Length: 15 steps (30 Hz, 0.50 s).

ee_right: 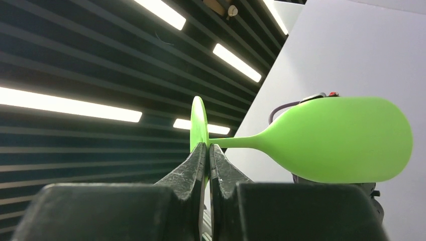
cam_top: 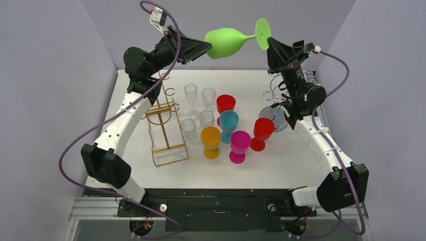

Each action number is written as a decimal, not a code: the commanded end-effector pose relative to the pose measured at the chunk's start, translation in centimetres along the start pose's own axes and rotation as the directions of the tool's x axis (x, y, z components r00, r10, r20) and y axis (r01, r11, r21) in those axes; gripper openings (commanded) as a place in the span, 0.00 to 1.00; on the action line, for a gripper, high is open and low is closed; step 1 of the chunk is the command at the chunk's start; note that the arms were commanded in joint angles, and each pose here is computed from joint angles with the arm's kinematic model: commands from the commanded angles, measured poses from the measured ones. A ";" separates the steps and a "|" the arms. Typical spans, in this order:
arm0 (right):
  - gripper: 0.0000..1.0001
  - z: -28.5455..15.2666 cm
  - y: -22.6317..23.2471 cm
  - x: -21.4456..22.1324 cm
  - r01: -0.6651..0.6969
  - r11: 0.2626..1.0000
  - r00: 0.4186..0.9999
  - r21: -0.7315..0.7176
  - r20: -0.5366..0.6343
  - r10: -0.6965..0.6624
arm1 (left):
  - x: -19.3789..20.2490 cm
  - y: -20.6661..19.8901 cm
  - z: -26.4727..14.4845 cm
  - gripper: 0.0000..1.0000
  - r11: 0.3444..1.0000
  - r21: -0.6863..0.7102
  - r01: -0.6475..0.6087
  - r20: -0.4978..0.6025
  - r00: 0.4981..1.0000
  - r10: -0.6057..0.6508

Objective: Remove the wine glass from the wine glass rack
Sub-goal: Place the wine glass at the center of the board.

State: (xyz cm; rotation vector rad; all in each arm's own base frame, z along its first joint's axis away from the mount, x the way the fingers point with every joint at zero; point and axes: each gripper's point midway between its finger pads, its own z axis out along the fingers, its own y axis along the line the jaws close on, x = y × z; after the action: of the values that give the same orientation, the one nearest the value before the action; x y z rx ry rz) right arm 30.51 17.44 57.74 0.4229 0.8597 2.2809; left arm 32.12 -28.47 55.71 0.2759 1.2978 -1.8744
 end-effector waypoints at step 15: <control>0.05 -0.8 0.5 0.8 0.020 0.997 0.999 0.075 -0.043 -0.017 | 1.5 -5.7 0.8 0.00 0.984 0.178 -0.025 -0.048 0.998 0.034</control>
State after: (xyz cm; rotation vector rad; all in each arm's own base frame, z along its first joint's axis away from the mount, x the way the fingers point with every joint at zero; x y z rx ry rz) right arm 30.90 17.33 57.10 0.4275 0.9106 2.2722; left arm 29.55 -29.48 57.04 0.3460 1.2309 -1.9829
